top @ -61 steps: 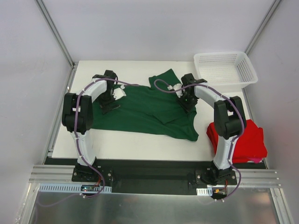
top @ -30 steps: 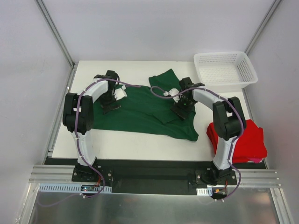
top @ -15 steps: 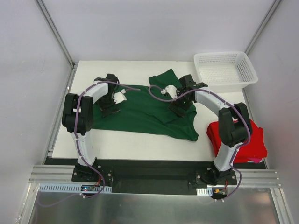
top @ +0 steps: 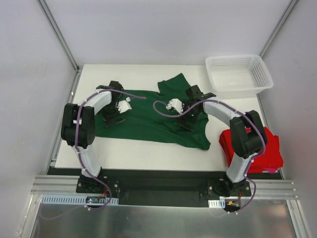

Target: Fold and stack the t-shirts

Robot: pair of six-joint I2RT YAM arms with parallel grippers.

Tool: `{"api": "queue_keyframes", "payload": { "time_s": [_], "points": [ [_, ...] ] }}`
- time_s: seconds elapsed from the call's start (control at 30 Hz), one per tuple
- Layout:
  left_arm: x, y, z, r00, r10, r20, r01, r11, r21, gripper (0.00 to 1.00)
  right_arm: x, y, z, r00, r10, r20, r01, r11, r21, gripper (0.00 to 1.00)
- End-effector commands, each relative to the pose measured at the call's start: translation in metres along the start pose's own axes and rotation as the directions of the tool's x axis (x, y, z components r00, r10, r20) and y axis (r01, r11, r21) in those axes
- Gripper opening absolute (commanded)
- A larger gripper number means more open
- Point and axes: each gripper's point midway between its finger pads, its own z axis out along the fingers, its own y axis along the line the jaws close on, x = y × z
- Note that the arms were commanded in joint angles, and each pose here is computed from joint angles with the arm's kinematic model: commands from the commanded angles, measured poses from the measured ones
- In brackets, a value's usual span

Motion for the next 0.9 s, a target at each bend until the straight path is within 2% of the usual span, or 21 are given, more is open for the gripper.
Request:
{"api": "queue_keyframes", "payload": {
  "time_s": [0.0,0.4,0.67,0.87],
  "points": [
    [0.027,-0.012,-0.008,0.999,-0.012,-0.032,0.012,1.000,0.010,0.99,-0.029,0.005,-0.010,0.986,-0.125,0.107,0.124,0.992,0.014,0.96],
    [0.059,-0.062,-0.001,0.997,-0.006,-0.073,0.013,0.995,0.098,0.99,-0.056,-0.003,0.014,0.956,-0.270,0.118,0.261,0.962,0.084,0.96],
    [0.062,-0.070,0.000,0.997,-0.011,-0.077,0.021,0.992,0.123,0.99,-0.053,0.009,0.029,0.953,-0.285,0.097,0.287,0.958,0.004,0.96],
    [0.061,-0.068,0.000,0.997,-0.011,-0.080,0.020,0.993,0.120,0.99,-0.053,0.016,0.023,0.955,-0.281,0.090,0.286,0.957,-0.050,0.96]
  ]
}}
